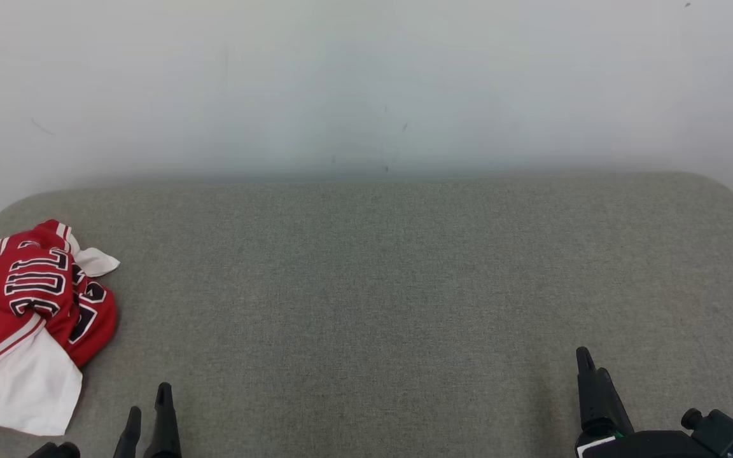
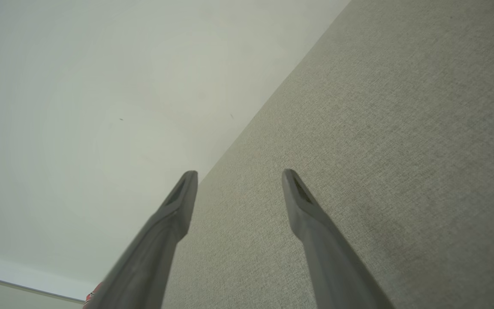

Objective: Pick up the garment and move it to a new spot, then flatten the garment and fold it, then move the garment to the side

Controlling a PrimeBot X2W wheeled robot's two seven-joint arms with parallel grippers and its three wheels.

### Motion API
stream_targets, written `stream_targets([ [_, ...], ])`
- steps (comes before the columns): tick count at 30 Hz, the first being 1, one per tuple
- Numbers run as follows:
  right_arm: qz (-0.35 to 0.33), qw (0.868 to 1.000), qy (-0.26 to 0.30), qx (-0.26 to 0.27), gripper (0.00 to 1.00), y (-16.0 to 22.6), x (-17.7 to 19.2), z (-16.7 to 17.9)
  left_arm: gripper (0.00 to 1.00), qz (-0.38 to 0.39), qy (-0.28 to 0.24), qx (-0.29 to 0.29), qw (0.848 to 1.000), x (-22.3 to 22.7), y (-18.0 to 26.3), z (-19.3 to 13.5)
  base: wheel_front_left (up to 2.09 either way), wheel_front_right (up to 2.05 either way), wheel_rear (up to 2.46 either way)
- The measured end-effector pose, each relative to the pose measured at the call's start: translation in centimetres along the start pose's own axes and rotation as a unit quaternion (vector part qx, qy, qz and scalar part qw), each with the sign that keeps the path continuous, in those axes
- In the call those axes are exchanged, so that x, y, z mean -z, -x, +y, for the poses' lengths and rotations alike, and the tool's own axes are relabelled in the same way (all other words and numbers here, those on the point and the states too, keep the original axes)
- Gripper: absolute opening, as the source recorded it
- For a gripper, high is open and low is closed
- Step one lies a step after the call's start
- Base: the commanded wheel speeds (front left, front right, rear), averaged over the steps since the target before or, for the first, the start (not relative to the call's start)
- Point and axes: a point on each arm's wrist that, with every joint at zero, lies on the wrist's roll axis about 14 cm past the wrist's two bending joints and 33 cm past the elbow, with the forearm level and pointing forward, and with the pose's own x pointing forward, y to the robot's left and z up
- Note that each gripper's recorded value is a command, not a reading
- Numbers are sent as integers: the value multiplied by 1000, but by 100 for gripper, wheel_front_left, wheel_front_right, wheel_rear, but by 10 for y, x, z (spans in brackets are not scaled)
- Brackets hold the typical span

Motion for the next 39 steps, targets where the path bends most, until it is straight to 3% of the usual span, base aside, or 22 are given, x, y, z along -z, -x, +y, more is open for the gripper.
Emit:
stream_targets([
  [7, 7, 998, 62, 2, 100, 2, 4, -5, 100, 0, -93, 2, 996, 0, 2, -2, 0, 0, 0],
  [17, 21, 988, 153, 6, 100, 2, 10, -13, 100, 2, -177, -5, 984, 4, 7, 3, 0, 0, 0],
  [39, 36, 959, 280, -14, 100, 4, 16, -10, 100, -33, -289, 17, 957, -8, 11, -3, 0, 0, 0],
])
